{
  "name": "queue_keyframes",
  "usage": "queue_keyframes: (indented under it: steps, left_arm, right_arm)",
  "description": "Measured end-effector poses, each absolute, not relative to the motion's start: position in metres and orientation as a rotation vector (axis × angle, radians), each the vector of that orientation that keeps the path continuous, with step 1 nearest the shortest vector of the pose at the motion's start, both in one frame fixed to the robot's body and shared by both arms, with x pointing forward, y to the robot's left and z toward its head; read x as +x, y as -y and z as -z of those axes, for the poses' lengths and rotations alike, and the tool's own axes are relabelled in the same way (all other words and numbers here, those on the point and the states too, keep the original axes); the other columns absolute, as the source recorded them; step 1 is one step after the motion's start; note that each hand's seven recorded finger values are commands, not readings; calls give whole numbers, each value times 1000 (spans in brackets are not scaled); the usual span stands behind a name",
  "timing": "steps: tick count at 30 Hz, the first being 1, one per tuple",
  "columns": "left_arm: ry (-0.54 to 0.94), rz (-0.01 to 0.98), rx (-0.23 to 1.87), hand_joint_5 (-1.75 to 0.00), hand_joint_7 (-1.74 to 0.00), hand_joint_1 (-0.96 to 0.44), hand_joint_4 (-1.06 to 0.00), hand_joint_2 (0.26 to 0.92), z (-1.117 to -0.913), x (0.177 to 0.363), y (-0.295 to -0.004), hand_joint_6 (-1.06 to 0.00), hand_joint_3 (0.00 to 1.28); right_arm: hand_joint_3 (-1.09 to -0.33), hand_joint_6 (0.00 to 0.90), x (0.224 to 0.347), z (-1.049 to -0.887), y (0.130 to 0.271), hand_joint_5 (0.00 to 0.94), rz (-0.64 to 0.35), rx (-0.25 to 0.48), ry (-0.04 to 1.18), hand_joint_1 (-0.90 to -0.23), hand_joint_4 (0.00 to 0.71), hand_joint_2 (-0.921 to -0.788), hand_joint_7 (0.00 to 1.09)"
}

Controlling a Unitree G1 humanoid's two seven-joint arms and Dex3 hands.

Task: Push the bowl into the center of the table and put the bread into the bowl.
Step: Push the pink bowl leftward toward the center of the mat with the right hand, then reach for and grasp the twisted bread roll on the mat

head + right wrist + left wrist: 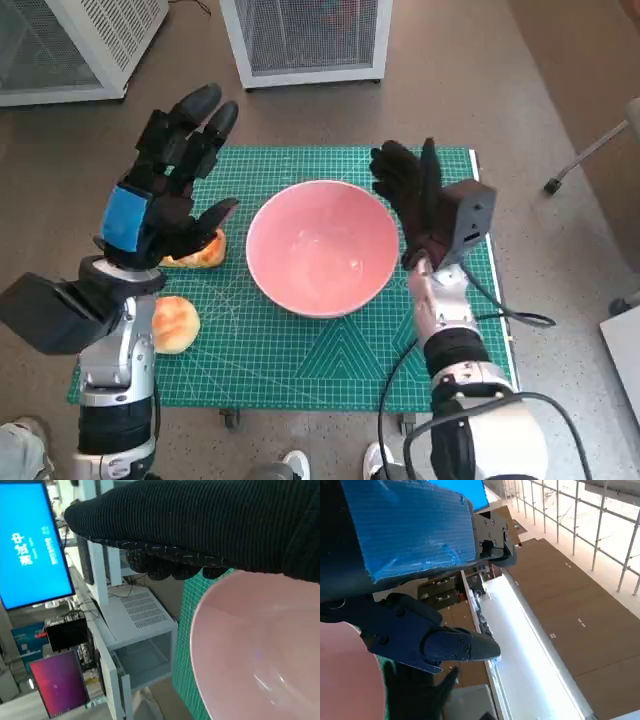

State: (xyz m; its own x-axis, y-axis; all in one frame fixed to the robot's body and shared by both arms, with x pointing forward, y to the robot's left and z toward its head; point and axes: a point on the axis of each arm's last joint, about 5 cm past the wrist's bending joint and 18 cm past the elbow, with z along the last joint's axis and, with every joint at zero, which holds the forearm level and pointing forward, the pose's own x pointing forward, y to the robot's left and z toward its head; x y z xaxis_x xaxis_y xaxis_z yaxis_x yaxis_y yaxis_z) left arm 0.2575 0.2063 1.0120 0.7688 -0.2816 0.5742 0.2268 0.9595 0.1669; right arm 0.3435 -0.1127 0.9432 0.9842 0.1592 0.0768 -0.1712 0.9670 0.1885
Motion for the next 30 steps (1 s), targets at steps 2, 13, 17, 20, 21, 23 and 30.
queue_keyframes:
  steps: [2, 13, 17, 20, 21, 23, 30]
  left_arm:
    - [635, 277, 89, -2, -478, -552, -284, 921, -1011, 258, -206, -141, 259]
    - [627, 288, 92, -2, -474, -552, -284, 921, -1009, 259, -202, -144, 260]
    - [631, 288, 99, -1, -473, -549, -283, 921, -1010, 259, -202, -145, 269]
    - [643, 284, 118, 0, -472, -542, -280, 921, -1011, 259, -203, -146, 271]
    - [648, 281, 126, 0, -470, -540, -278, 921, -1011, 259, -205, -145, 270]
    - [659, 274, 160, 0, -460, -536, -275, 921, -1013, 258, -207, -131, 259]
    - [647, 229, 499, 0, -361, -541, -115, 886, -1030, 254, -228, -52, 62]
  right_arm:
    - [-748, 238, 345, -947, 118, 1, -159, 205, 92, -645, 195, -921, 144]
    - [-679, 250, 348, -975, 132, 0, -201, 238, 402, -682, 195, -921, 145]
    - [-675, 249, 348, -987, 136, 0, -251, 234, 530, -680, 193, -921, 145]
    - [-676, 247, 345, -995, 140, 0, -309, 220, 637, -672, 191, -921, 146]
    - [-676, 246, 344, -997, 142, 0, -324, 216, 670, -668, 191, -921, 147]
    - [-688, 244, 341, -1000, 145, 0, -351, 202, 718, -659, 190, -921, 149]
    - [-723, 246, 330, -1004, 155, 3, -421, 124, 833, -636, 196, -921, 162]
